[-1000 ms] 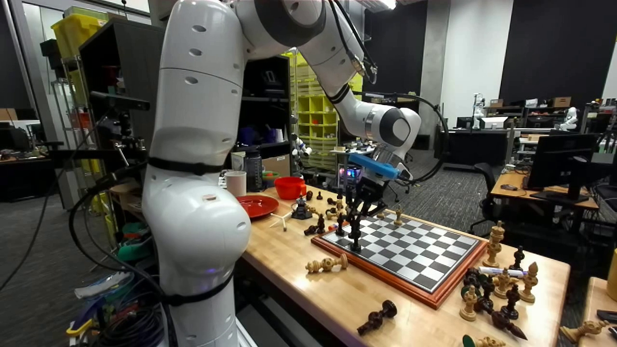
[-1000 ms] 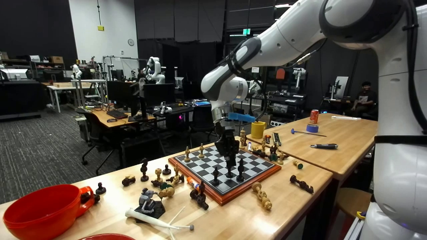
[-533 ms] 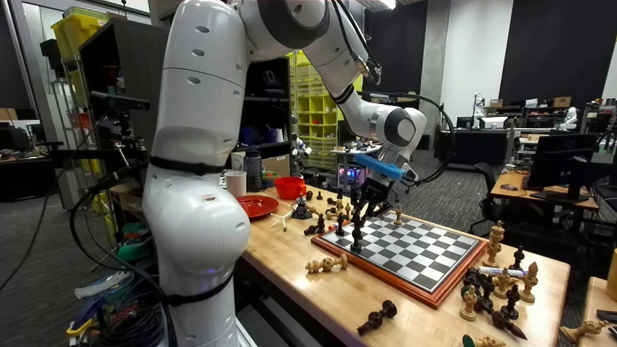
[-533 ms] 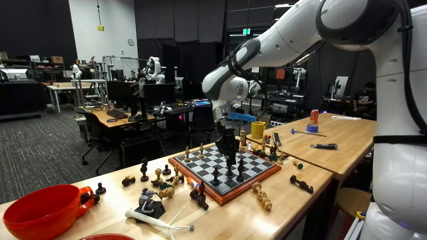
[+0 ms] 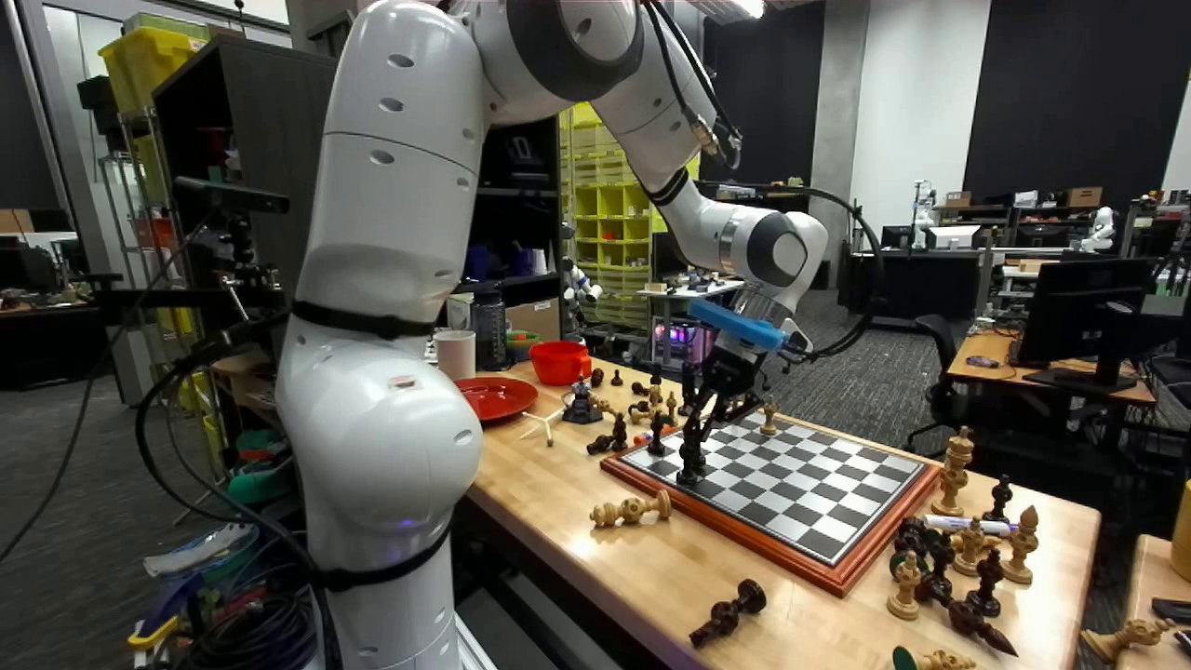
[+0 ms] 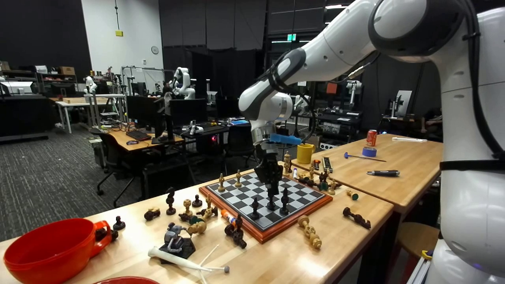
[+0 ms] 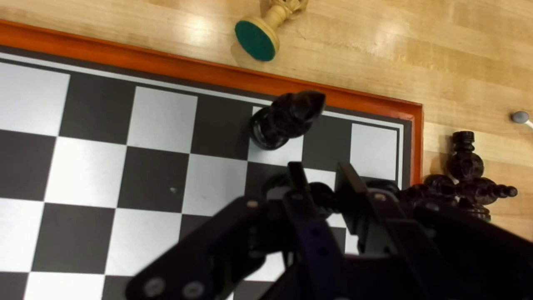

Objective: Put one black chess piece on the chess board

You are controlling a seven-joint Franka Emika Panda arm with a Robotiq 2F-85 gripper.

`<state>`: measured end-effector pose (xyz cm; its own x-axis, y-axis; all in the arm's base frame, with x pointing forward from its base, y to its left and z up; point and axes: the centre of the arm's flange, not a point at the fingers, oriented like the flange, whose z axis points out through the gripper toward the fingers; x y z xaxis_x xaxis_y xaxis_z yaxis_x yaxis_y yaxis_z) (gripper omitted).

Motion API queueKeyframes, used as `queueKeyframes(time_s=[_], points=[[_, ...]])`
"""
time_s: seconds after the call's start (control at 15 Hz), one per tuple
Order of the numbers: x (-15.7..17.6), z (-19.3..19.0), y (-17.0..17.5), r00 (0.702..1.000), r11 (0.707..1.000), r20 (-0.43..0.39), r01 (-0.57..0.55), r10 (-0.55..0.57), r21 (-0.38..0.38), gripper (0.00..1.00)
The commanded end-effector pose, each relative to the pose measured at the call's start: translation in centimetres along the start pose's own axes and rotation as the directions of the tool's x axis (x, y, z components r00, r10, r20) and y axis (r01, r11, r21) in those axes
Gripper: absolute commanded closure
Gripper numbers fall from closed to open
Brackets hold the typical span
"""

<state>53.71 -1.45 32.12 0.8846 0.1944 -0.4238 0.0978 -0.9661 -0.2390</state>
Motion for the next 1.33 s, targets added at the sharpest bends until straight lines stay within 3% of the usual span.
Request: queueKeyframes(time_s=[0.0, 0.33, 0.4, 0.6, 1.0, 1.27], points=[[0.3, -0.2, 0.5, 1.0, 1.0, 0.004, 0.0, 0.0, -0.011, 0.94], [0.5, 0.0, 0.9, 1.0, 1.0, 0.012, -0.007, 0.007, -0.01, 0.94], [0.5, 0.0, 1.0, 1.0, 1.0, 0.012, -0.01, 0.01, -0.011, 0.55], [0.4, -0.3, 0.9, 1.0, 1.0, 0.012, -0.009, 0.01, -0.016, 0.41], [-0.4, -2.8, -0.2, 1.0, 0.997, -0.021, -0.001, 0.0, -0.075, 0.02], [-2.6, -6.2, -3.3, 0.994, 0.986, -0.103, 0.003, -0.021, -0.167, 0.0]])
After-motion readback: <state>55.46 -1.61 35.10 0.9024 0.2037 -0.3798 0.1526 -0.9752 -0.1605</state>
